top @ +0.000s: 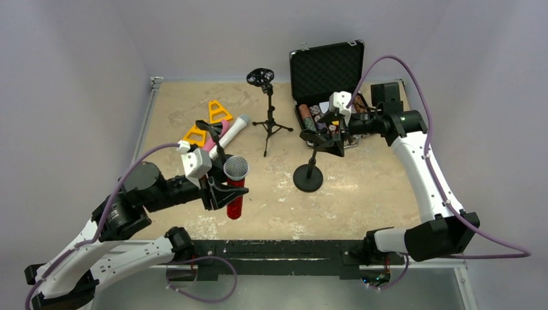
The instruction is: Attach the microphones to the stand
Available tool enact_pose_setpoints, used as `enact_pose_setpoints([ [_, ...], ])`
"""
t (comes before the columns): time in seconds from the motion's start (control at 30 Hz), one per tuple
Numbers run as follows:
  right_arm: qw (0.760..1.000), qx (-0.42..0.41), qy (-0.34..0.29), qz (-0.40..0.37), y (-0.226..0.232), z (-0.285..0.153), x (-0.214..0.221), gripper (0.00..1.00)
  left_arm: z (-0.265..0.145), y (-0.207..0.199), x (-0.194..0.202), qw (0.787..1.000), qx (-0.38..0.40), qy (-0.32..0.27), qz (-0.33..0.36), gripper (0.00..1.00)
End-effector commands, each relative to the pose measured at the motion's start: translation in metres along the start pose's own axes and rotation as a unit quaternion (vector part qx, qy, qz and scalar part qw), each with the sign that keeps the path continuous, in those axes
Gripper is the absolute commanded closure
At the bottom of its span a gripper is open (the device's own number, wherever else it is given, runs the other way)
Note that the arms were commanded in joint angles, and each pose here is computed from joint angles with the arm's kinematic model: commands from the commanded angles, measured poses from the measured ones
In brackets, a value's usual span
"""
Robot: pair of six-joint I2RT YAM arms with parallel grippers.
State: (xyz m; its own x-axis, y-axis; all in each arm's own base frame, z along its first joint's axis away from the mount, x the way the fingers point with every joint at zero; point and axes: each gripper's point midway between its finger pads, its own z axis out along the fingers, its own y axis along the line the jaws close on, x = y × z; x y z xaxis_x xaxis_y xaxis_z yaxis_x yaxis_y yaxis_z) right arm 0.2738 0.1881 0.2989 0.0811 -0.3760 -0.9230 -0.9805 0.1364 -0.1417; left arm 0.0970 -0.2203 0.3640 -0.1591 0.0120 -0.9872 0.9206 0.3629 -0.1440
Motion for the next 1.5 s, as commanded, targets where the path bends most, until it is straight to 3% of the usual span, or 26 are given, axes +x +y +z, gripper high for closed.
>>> enact_pose_setpoints([
  [0.0,1.000,-0.003,0.002,-0.016,0.000,0.001,0.002,0.11,0.005,0.000,-0.014,1.000,0.003,-0.028,0.007,1.00],
  [0.23,1.000,-0.029,-0.005,-0.007,0.005,0.004,0.002,0.26,0.009,-0.002,-0.015,0.999,0.010,-0.038,-0.002,1.00],
  [0.33,0.999,-0.040,-0.002,0.003,0.009,0.005,0.006,0.37,0.008,-0.003,-0.015,0.999,0.010,-0.041,-0.005,1.00],
  [0.53,0.998,-0.055,-0.012,-0.002,0.019,0.004,0.003,0.81,0.008,-0.002,-0.018,0.998,0.011,-0.053,0.011,1.00],
  [0.7,0.998,-0.062,-0.030,-0.012,0.033,0.000,-0.005,0.98,0.022,0.004,-0.026,0.997,0.009,-0.065,0.034,1.00],
  [1.1,0.995,-0.084,-0.049,-0.005,0.057,0.000,-0.009,1.00,0.108,0.026,-0.086,0.990,0.012,-0.097,0.100,1.00],
  [1.47,0.993,-0.098,-0.064,-0.008,0.072,0.002,-0.009,1.00,0.157,0.047,-0.099,0.985,0.019,-0.127,0.114,1.00],
])
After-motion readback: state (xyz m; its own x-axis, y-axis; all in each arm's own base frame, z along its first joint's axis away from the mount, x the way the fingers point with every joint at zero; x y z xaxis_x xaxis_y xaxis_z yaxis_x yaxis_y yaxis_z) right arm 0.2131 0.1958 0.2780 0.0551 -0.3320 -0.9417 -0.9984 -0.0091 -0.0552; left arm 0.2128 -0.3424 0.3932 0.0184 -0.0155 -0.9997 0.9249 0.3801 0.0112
